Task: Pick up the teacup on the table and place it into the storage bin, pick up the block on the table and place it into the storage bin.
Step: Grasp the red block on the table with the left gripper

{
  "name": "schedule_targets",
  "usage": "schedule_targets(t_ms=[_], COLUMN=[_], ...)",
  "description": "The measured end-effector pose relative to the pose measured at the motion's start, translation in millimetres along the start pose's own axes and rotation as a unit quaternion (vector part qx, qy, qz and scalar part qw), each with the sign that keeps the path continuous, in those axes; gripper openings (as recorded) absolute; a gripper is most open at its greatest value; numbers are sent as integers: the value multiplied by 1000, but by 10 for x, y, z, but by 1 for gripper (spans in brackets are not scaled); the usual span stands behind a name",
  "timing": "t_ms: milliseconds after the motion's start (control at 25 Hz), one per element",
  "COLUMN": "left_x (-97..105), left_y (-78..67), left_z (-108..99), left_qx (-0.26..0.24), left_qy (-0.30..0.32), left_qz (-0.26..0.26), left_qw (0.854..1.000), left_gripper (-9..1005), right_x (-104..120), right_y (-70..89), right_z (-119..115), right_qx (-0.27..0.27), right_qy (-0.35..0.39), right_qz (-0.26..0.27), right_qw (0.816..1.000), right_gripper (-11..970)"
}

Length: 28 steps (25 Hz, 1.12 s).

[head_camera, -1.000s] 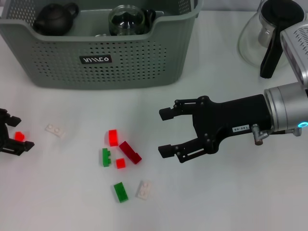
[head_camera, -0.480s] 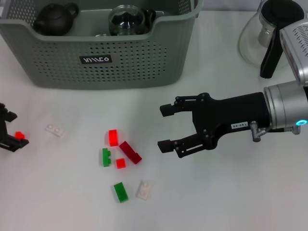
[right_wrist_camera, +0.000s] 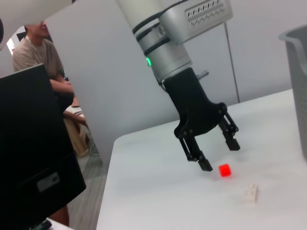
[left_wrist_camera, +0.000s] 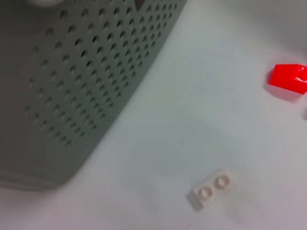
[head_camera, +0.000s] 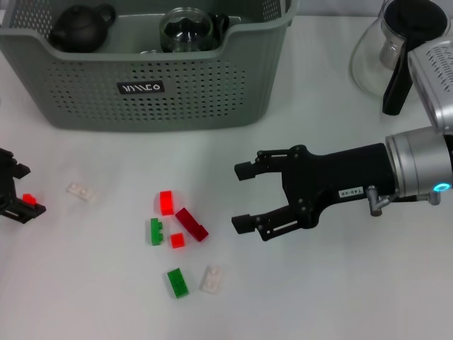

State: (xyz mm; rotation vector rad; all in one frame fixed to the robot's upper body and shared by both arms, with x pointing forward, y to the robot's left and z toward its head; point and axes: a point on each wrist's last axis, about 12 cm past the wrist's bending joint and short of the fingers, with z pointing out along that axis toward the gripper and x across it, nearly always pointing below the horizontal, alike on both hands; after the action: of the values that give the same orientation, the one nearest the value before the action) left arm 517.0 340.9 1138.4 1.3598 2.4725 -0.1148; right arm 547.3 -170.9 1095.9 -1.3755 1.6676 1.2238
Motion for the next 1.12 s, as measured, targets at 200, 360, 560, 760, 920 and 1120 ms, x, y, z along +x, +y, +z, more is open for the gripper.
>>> schedule_targets(t_ms=[200,360,560,760,920,1120], left_x=[14,37,24,11,17,15], left_y=[-21,-41,-63,-57,-40,-30], left_z=[19,41,90,122,141,162], left_qx=[3,3,3,-6,-9,-10], left_qy=[3,8,15,17,17,17], left_qz=[-3,-6,2,8,7,6], left_qw=[1000,1000,1000,1000,1000,1000], left_gripper=[713,710,706,702,699,695], right_x=[17,29,9,6,21,20], right_y=[-15,-29,-39,-45,-50,-60], right_z=[46,79,94,95,100,100], right_qx=[0,3,3,5,7,11], right_qy=[22,34,37,37,38,37], right_qz=[-2,-4,-7,-7,-4,-4], right_qw=[1000,999,999,999,999,999], right_gripper=[939,939,939,940,940,940])
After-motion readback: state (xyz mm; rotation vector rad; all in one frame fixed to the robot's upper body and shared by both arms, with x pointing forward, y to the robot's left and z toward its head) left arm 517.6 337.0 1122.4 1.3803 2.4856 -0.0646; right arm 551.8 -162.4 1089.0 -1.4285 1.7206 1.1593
